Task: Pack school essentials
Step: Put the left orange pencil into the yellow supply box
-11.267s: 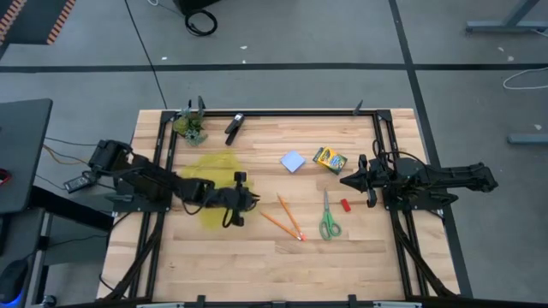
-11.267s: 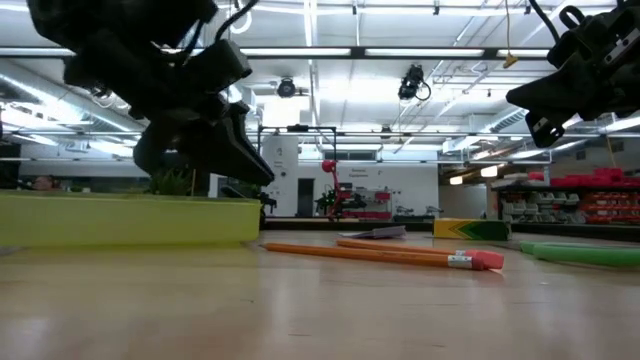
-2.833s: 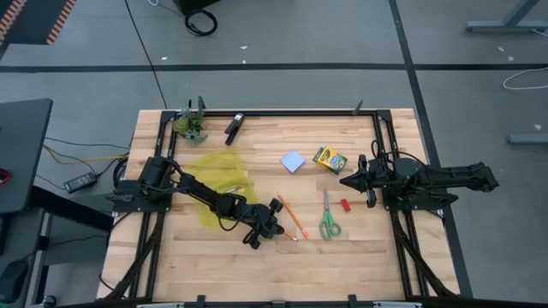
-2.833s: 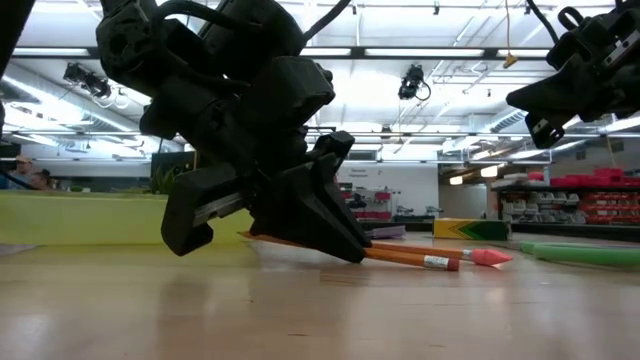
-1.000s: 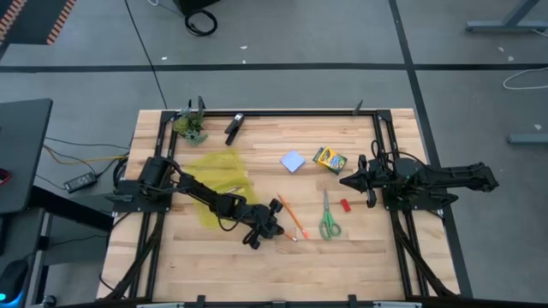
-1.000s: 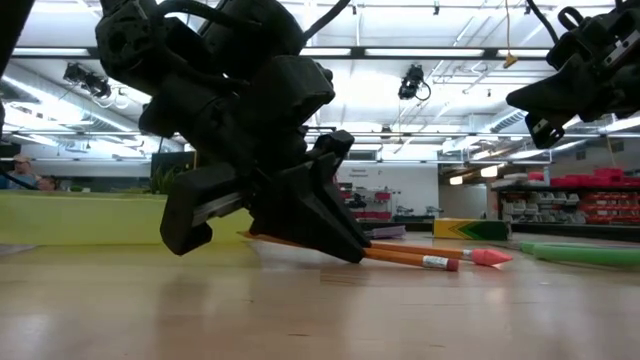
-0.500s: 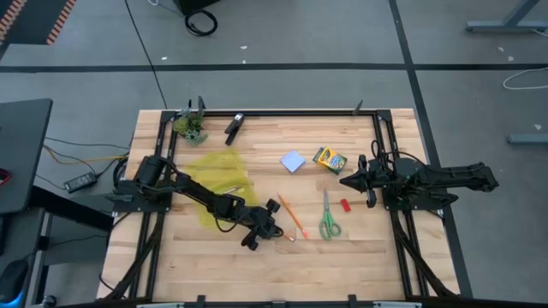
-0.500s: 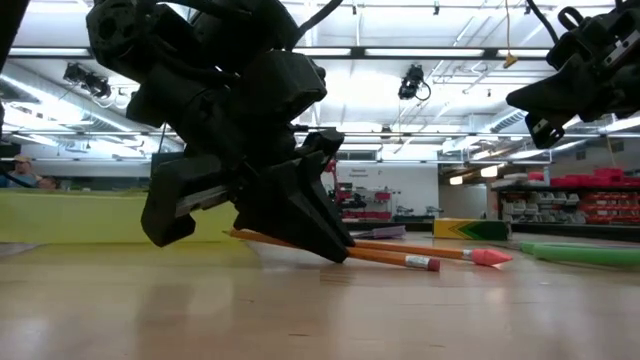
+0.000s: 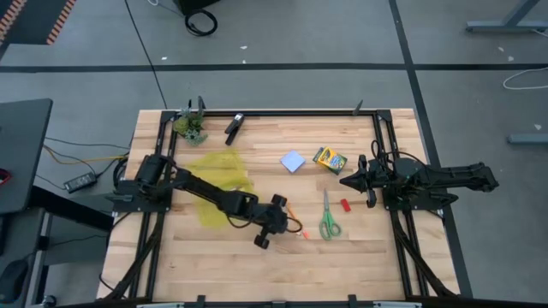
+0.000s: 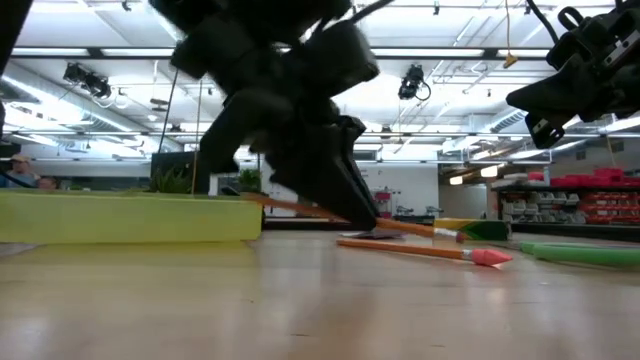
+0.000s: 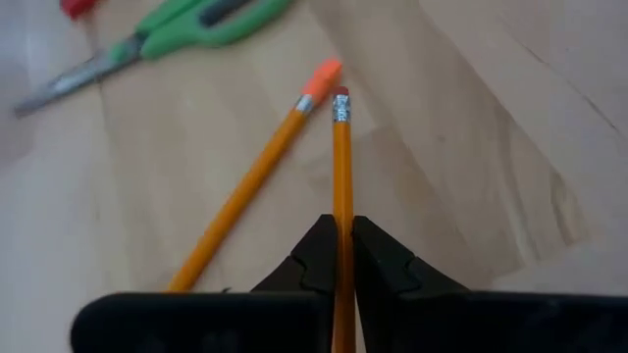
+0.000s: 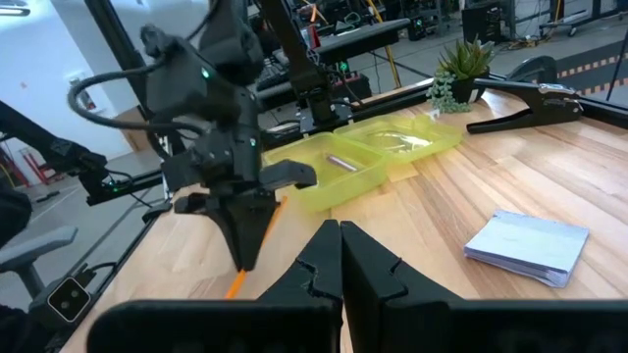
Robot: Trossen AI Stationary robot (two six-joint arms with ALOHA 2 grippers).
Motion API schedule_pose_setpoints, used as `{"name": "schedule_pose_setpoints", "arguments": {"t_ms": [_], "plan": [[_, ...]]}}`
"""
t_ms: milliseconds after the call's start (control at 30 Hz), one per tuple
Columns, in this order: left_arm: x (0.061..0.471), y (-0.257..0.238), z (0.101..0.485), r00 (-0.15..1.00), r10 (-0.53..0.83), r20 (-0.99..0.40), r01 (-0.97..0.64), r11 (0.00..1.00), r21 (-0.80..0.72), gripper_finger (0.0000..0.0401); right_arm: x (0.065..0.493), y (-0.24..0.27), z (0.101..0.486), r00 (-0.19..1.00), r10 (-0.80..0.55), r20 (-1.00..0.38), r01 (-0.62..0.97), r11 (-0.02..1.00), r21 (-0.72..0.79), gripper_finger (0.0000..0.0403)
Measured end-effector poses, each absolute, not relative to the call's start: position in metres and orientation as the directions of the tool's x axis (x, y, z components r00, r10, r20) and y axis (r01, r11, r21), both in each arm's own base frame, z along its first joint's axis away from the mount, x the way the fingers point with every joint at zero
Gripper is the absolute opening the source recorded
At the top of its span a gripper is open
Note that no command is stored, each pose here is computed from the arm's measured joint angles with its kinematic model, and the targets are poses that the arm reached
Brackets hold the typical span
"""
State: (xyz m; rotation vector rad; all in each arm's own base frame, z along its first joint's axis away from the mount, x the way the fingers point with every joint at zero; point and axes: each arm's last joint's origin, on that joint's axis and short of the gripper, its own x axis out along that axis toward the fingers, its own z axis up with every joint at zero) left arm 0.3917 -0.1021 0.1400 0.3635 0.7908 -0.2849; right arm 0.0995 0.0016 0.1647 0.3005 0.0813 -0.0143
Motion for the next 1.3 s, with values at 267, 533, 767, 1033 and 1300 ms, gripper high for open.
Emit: {"name": "schedule_pose_setpoints", "arguments": {"t_ms": [267,533,767,1033,1300], "plan": [[0.406,-0.077,0.179,0.521,-0.005,-0.854,0.314,0.931,0.186,0.0018,0.099,0.002,0.165,0.997,-0.002,-0.082,0.026,0.955,0.295,0.0006],[0.389,-0.036,0.195,0.353,0.087,-0.932,0.172,0.973,0.156,0.0019,0.099,0.002,0.165,0.997,-0.002,-0.082,0.027,0.955,0.295,0.0006],[0.363,-0.018,0.217,0.31,0.129,-0.942,0.091,0.982,0.165,0.002,0.099,0.002,0.165,0.997,-0.002,-0.082,0.026,0.955,0.295,0.0006],[0.304,-0.005,0.212,0.295,0.164,-0.941,-0.106,0.985,0.139,0.0016,0.099,0.002,0.165,0.997,-0.002,-0.082,0.026,0.955,0.295,0.0006],[0.251,-0.01,0.213,0.349,0.264,-0.899,-0.339,0.93,0.141,0.002,0.099,0.002,0.165,0.997,-0.002,-0.082,0.026,0.955,0.295,0.0007]]}}
